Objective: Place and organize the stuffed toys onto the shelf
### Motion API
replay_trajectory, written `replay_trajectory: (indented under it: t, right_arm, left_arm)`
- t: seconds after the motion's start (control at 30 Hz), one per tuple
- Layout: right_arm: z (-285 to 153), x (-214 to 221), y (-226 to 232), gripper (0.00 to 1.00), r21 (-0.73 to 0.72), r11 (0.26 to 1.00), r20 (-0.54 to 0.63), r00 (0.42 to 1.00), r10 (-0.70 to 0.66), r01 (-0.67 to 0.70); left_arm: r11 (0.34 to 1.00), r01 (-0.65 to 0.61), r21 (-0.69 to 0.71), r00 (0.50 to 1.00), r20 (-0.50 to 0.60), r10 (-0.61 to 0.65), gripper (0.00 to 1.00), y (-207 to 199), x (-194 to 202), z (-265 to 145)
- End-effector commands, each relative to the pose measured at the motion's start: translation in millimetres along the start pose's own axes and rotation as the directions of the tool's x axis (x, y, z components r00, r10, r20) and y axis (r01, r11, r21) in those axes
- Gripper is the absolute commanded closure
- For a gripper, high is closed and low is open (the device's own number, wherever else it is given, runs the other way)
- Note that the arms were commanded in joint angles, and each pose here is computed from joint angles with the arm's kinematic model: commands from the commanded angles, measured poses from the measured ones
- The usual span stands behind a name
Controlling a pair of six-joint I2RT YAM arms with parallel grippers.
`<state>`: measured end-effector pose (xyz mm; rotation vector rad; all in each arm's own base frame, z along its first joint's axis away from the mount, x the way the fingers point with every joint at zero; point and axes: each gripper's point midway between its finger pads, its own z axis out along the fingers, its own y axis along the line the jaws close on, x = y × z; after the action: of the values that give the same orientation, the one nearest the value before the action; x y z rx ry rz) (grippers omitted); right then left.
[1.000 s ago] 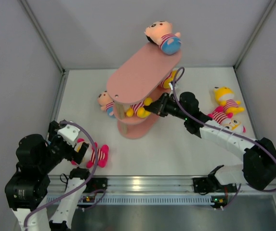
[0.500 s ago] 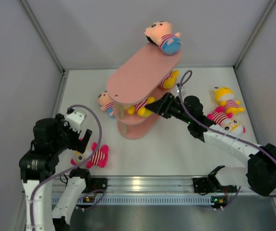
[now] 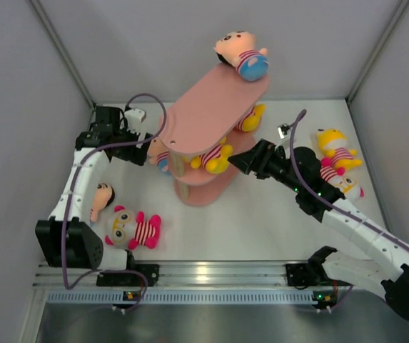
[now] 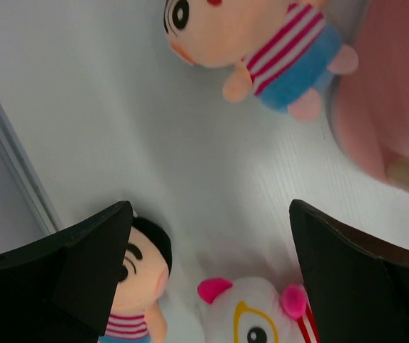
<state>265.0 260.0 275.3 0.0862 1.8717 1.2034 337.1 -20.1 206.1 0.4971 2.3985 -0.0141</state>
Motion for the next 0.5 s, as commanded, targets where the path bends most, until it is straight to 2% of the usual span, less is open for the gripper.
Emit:
replay_trajectory:
  t: [0.0,0.1,0.13,0.2,0.23,0.33,0.43,0.47]
  right_arm:
    - [-19,-26,9,0.19,0.025,0.996,0.079,0.993,-0.088,0.086]
    - [-32,-30,10,0.19,0.042,0.991,0.093,0.987,-0.128,0.124]
    - [-34,-31,10,0.18,0.047,0.990,0.096,0.986,-0.136,0.132]
    - [-40,-34,11,0.18,0.054,0.986,0.103,0.982,-0.160,0.155]
    - [-41,-35,11,0.18,0.058,0.985,0.103,0.981,-0.166,0.161]
    - [-44,-37,7,0.17,0.089,0.981,0.100,0.978,-0.183,0.175]
    - [-43,-38,4,0.17,0.118,0.975,0.085,0.976,-0.199,0.188]
    - [-41,-37,2,0.17,0.124,0.974,0.078,0.977,-0.200,0.190]
  left_arm:
    - [0.998,0.066,-0.026,0.993,0.099,-0.063,0.02,19,-53,37]
    - [0.997,0.069,-0.043,0.993,0.094,-0.065,0.01,33,-71,61]
    - [0.998,0.067,-0.013,0.996,0.061,-0.066,0.01,31,-68,83]
    - [0.998,0.040,0.052,0.997,0.069,-0.043,0.01,26,-79,98]
    - [0.989,0.030,0.141,0.998,0.052,-0.038,0.01,11,-75,116]
    - [0.974,0.009,0.225,1.000,0.022,-0.014,0.01,-6,-67,141]
    - [0.979,-0.025,0.202,0.999,-0.028,0.031,0.01,-14,-58,163]
    - [0.992,-0.019,0.125,0.998,-0.054,0.026,0.02,-4,-55,170]
